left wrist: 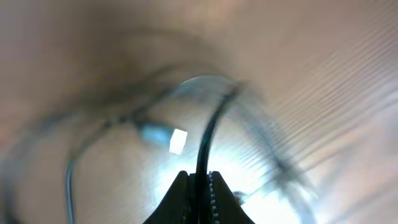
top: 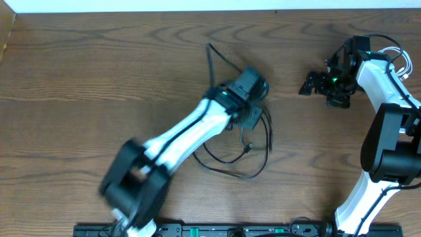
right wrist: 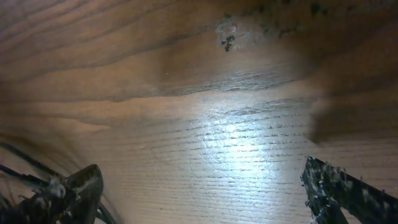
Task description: Untangle cables
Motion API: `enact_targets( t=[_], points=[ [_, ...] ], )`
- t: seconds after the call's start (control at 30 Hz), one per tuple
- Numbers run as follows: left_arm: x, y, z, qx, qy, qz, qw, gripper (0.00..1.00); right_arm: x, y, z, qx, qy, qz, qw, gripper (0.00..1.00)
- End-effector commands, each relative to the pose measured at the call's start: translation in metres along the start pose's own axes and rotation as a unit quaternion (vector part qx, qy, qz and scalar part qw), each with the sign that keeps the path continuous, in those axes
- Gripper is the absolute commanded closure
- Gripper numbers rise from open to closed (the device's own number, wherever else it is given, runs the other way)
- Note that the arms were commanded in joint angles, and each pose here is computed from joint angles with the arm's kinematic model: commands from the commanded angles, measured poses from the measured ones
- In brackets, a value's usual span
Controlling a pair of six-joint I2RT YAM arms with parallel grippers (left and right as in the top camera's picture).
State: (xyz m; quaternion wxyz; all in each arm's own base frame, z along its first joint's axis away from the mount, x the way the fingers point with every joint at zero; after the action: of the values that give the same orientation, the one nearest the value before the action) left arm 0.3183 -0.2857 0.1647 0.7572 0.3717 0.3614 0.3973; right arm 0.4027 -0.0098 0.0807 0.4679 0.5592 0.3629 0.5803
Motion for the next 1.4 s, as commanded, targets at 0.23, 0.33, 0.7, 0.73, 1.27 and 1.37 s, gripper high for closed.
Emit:
enact_targets(
  t=[0.23, 0.33, 0.7, 0.73, 1.27, 1.37],
  points=[
    [-0.040, 0.215, 0.066, -0.312, -0.026, -0.102, 0.944, 0.93, 0.023, 0.004, -0.002, -0.006, 0.067, 0.086, 0.994, 0.01],
    [-0.039, 0.267, 0.072, -0.391, -0.027, -0.120, 0.912, 0.93, 0.039, 0.023, -0.001, -0.029, 0.089, 0.129, 0.987, 0.01],
    [-0.011, 0.364, 0.095, -0.566, 0.060, -0.136, 0.811, 0.92, 0.104, 0.151, -0.015, -0.185, 0.208, 0.191, 0.941, 0.01],
    [-0.010, 0.366, 0.096, -0.571, 0.060, -0.136, 0.808, 0.92, 0.109, 0.158, -0.018, -0.193, 0.217, 0.191, 0.938, 0.01],
    [0.011, 0.395, 0.105, -0.649, 0.117, -0.079, 0.748, 0.93, 0.173, 0.162, -0.046, -0.178, 0.297, 0.216, 0.913, 0.01],
    [0.021, 0.400, 0.105, -0.663, 0.138, -0.054, 0.733, 0.93, 0.175, 0.153, -0.048, -0.168, 0.302, 0.182, 0.921, 0.01]
  ],
)
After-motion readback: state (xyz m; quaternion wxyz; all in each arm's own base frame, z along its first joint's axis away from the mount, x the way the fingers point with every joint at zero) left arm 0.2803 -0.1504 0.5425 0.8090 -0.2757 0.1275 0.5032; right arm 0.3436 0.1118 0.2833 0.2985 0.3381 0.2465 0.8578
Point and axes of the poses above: each gripper's point midway between its finger pads, its own y axis back along the fingers, its own x axis along the line the jaws close on, z = x × y, the point moved 5 cm from there along y, back along the fingers, and after that the axes turned 11 degrees about y, right-handed, at the moved point
